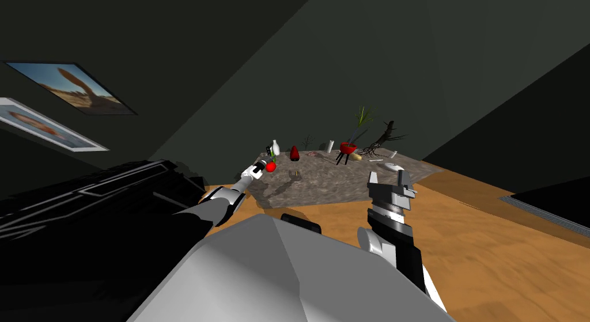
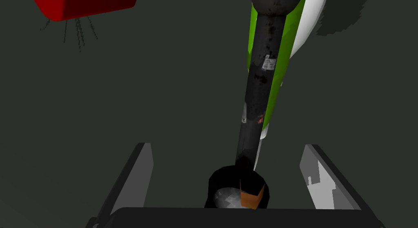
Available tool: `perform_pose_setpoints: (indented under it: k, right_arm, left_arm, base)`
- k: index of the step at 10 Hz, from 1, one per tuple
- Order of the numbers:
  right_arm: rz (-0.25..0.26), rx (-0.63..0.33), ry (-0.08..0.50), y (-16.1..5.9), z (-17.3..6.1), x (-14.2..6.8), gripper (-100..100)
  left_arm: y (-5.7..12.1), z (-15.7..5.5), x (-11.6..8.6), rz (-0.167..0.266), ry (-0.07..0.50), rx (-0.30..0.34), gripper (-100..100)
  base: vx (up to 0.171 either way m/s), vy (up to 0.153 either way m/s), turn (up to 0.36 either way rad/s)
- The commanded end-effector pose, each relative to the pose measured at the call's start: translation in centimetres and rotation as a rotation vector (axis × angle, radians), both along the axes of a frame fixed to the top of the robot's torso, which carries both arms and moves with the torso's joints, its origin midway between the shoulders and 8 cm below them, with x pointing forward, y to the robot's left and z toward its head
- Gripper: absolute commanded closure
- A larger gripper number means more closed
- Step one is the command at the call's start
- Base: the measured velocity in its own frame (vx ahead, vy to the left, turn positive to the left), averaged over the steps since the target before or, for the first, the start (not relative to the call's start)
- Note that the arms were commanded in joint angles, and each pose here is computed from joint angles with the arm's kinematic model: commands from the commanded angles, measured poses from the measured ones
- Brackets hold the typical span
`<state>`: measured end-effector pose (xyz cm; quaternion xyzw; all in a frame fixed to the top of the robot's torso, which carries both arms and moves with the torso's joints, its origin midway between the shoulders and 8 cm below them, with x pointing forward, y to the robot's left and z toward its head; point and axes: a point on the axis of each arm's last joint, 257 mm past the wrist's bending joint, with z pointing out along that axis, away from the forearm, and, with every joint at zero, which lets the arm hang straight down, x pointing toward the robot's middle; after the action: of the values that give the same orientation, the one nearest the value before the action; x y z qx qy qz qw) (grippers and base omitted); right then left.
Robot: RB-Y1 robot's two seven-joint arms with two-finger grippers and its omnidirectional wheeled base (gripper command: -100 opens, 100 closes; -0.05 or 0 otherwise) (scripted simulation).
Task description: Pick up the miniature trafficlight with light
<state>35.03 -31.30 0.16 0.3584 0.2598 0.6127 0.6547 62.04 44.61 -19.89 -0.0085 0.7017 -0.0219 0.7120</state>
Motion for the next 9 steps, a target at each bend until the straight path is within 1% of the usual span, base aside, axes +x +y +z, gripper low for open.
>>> perform_pose_setpoints:
  k: [1,2,3,4,5,9]
  right_arm:
    - [0.0,0.0,0.0,0.0,0.0,0.0,0]
    - [0.0,0.0,0.0,0.0,0.0,0.0,0]
    - [0.0,0.0,0.0,0.0,0.0,0.0,0]
    - [0.0,0.0,0.0,0.0,0.0,0.0,0]
    - [0.0,0.0,0.0,0.0,0.0,0.0,0]
    - [0.0,0.0,0.0,0.0,0.0,0.0,0]
  left_arm:
    - [-0.4,1.1,1.1,-0.011,-0.015,0.008,-100]
    - [0.5,0.0,0.9,0.008,0.01,0.004,-100]
    - [0.6,-0.2,0.9,0.01,0.014,0.003,-100]
    - [0.3,0.1,1.1,0.006,0.009,0.004,-100]
    - [0.4,0.1,1.0,0.007,0.01,0.004,100]
    - [0.4,0.1,1.1,0.007,0.01,0.006,100]
  base:
    - [-0.022,-0.028,0.112]
    - [-0.011,-0.015,-0.008]
    - [-0.003,-0.001,-0.015]
    - [0.0,0.0,0.0]
    - [0.0,0.0,0.0]
    - [0.0,0.0,0.0]
